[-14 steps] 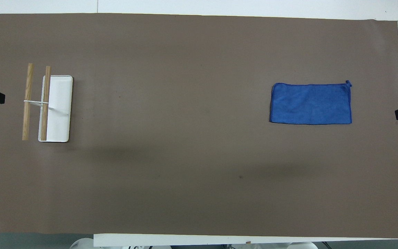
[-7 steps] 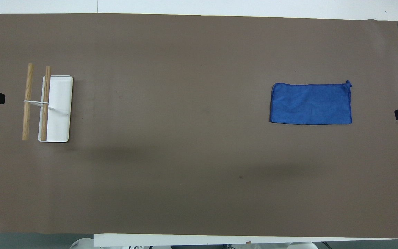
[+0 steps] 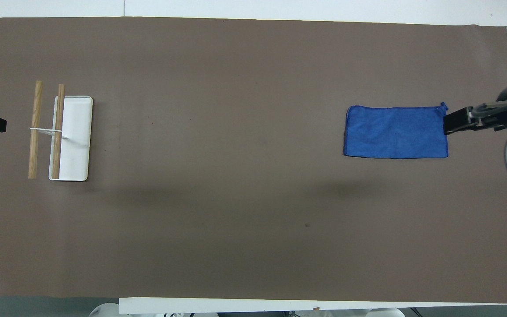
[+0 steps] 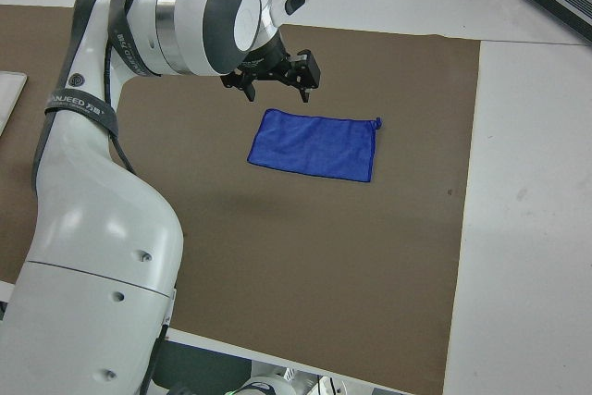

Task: Right arm passes towel to left arm to hang
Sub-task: 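Reach the right gripper to the blue towel's edge and grasp it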

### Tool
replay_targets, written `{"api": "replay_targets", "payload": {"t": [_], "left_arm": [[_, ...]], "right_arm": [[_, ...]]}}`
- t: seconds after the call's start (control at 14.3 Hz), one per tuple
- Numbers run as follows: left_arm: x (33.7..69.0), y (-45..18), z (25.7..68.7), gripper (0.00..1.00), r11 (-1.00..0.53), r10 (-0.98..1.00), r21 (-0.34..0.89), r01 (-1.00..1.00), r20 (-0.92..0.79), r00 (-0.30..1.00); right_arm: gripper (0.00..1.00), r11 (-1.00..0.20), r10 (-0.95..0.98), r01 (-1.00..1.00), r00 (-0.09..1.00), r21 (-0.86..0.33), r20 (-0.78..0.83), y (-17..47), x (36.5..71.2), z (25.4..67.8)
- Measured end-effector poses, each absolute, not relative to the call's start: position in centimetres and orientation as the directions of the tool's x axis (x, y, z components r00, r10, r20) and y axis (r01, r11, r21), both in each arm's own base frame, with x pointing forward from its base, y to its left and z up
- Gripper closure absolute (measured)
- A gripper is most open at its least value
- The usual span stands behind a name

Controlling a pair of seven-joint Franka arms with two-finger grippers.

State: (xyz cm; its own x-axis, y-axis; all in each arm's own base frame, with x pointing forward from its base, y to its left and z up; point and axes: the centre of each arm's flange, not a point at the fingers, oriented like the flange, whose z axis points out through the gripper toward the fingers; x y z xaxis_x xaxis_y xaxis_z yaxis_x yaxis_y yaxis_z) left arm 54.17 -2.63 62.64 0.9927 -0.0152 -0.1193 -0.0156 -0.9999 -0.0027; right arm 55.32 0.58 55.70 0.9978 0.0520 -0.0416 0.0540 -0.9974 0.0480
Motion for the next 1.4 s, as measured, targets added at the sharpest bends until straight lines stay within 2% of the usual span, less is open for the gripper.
{"api": "replay_targets", "payload": {"t": [0.56,0.84,1.4], "left_arm": [[54.2,-2.6,62.6,0.00,-1.000,-0.015,-0.003,-0.016,-0.119,0.993],[54.2,-2.6,62.6,0.00,-1.000,-0.015,-0.003,-0.016,-0.119,0.993],[54.2,-2.6,62.6,0.00,-1.000,-0.015,-0.003,-0.016,-0.119,0.993]], "right_arm": [[0.00,-0.999,0.041,0.041,0.999,0.011,-0.026,-0.4,60.9,41.1],[0.00,-0.999,0.043,0.043,0.999,0.004,-0.032,-0.3,60.0,35.9],[0.03,-0.997,0.073,0.072,0.997,-0.004,-0.035,-2.0,57.9,29.7]]}}
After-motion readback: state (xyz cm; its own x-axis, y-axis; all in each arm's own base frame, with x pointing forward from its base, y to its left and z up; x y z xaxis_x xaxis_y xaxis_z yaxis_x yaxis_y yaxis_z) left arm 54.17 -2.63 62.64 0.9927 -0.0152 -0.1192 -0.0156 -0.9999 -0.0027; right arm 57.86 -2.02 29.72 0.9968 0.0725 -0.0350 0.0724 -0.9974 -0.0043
